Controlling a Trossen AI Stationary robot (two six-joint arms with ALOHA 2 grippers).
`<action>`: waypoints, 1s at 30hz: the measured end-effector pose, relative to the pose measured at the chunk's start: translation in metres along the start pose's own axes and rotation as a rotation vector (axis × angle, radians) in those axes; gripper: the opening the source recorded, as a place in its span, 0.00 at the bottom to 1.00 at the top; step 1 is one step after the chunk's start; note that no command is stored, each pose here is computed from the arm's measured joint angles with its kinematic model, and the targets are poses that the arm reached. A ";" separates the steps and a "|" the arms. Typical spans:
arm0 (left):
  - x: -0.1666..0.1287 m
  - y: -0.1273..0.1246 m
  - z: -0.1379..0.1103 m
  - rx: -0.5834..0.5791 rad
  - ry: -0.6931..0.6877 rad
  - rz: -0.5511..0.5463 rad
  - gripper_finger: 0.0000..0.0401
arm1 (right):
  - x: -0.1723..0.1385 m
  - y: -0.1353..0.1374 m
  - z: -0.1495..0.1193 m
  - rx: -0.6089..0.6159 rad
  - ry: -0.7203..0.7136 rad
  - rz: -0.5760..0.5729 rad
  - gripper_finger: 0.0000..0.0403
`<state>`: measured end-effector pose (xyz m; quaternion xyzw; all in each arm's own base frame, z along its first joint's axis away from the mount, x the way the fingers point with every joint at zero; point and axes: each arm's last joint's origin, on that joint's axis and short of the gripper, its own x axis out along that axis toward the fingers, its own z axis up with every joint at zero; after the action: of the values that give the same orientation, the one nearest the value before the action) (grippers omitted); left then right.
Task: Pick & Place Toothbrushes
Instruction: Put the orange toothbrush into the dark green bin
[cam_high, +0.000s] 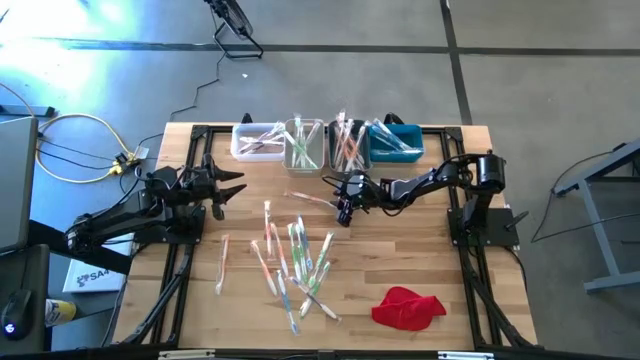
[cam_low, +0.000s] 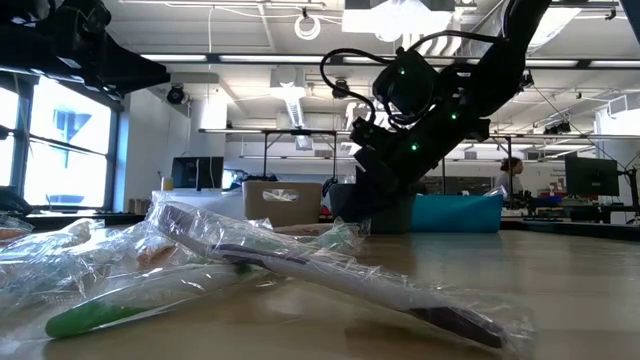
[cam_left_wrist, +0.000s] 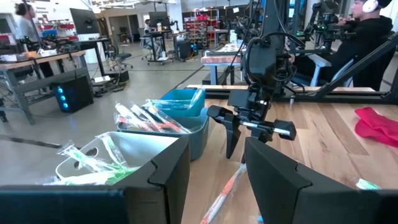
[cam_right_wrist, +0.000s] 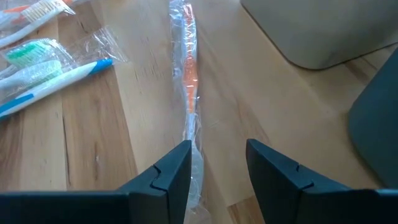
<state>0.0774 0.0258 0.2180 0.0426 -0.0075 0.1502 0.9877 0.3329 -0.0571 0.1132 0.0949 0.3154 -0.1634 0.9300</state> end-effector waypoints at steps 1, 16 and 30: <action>0.000 0.000 0.000 0.000 0.000 0.000 0.37 | 0.000 0.000 0.000 0.000 0.000 0.000 0.36; 0.000 0.000 0.000 0.000 0.001 0.000 0.37 | 0.003 0.000 -0.003 -0.002 0.007 -0.006 0.36; 0.000 0.000 0.000 0.000 0.002 0.002 0.37 | 0.019 -0.001 -0.015 0.001 -0.005 0.000 0.36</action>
<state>0.0774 0.0259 0.2179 0.0422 -0.0068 0.1511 0.9876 0.3385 -0.0580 0.0903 0.0950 0.3129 -0.1638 0.9307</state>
